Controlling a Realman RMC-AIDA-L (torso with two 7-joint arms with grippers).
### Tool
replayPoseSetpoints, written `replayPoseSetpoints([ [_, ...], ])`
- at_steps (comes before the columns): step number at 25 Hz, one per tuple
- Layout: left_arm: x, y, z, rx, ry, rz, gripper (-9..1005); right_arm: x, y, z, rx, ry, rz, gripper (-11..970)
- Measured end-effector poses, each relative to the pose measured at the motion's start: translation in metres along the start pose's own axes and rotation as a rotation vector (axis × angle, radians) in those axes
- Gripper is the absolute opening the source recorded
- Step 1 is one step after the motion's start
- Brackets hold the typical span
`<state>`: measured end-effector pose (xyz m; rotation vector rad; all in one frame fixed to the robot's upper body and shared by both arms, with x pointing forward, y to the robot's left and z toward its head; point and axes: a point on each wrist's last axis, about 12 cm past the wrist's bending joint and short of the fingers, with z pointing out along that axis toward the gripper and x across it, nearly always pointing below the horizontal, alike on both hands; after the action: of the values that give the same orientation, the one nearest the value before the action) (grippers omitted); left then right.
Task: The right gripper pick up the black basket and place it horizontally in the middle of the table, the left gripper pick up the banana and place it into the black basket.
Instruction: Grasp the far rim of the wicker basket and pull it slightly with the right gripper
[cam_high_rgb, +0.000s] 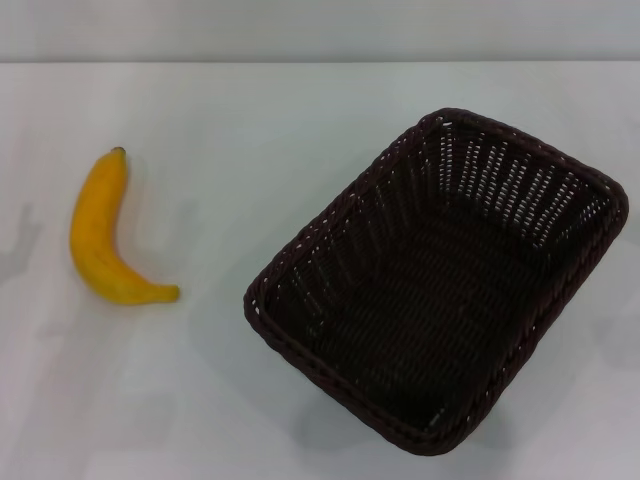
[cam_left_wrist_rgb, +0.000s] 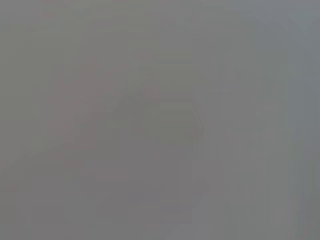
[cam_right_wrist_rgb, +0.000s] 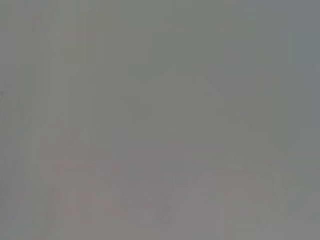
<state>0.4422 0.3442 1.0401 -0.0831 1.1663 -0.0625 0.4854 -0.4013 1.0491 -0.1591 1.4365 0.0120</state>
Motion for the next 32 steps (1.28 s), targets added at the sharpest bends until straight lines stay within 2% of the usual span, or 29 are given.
replayPoseSetpoints([
  [11, 0.000, -0.001, 0.000, 0.005, 0.000, -0.004, 861, -0.003, -0.004, -0.003, -0.002, -0.007, 0.035, 779],
  [16, -0.001, -0.001, 0.002, 0.004, -0.014, -0.041, 861, -0.019, -0.013, 0.014, -0.143, 0.040, 0.069, 773],
  [19, 0.000, -0.002, 0.005, 0.004, -0.011, -0.056, 861, -0.039, -0.019, 0.031, -0.258, 0.110, 0.092, 769],
  [25, -0.001, -0.002, 0.005, 0.008, -0.020, -0.080, 861, -0.098, -0.024, 0.074, -0.437, 0.286, 0.118, 761],
  [29, -0.002, -0.001, 0.007, 0.012, -0.028, -0.093, 861, -0.138, -0.016, 0.104, -0.511, 0.418, 0.083, 756],
  [32, -0.004, 0.000, 0.006, 0.015, -0.037, -0.110, 861, -0.166, -0.002, 0.128, -0.550, 0.557, 0.041, 752],
])
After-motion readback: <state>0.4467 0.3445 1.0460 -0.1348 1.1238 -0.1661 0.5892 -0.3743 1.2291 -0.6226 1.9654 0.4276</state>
